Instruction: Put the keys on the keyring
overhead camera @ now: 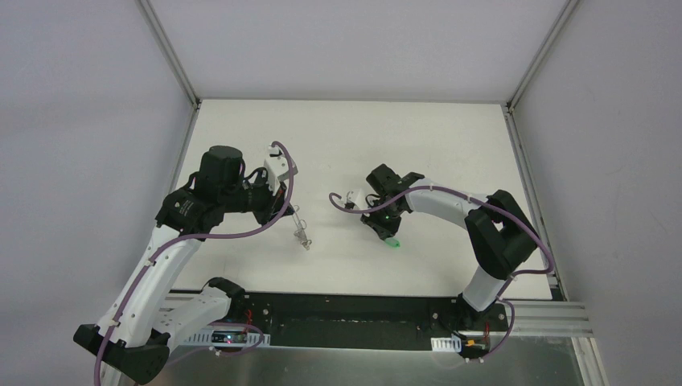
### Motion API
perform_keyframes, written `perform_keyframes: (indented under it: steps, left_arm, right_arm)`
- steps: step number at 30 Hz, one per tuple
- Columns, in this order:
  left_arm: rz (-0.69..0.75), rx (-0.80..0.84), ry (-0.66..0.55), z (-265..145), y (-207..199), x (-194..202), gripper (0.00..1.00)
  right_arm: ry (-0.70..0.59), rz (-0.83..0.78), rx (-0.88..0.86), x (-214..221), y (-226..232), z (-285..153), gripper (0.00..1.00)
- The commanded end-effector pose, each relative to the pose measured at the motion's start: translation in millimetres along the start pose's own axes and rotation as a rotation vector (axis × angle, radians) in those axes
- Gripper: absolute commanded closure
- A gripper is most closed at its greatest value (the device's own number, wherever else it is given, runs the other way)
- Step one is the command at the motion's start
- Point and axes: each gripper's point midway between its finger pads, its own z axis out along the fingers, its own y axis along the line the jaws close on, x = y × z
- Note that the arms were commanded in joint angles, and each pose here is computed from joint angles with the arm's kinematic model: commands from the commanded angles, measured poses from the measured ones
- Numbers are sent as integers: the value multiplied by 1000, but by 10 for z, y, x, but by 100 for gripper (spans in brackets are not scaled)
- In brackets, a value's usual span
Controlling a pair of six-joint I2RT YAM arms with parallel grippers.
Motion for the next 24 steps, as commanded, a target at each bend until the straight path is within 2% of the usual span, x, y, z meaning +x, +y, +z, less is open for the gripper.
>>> perform_keyframes:
  steps: [1, 15, 22, 24]
  left_arm:
    - [37, 0, -43, -32, -3, -96, 100]
    - [37, 2, -42, -31, -6, -89, 100]
    - [36, 4, -40, -24, -5, -86, 100]
    - [36, 2, -42, -25, -4, -89, 100]
  right_arm:
    - [13, -13, 8, -18, -25, -39, 87]
    - [-61, 66, -63, -105, -86, -168, 92]
    - [-63, 89, -88, -75, -94, -135, 92]
    - [-62, 92, -91, -74, -89, -130, 89]
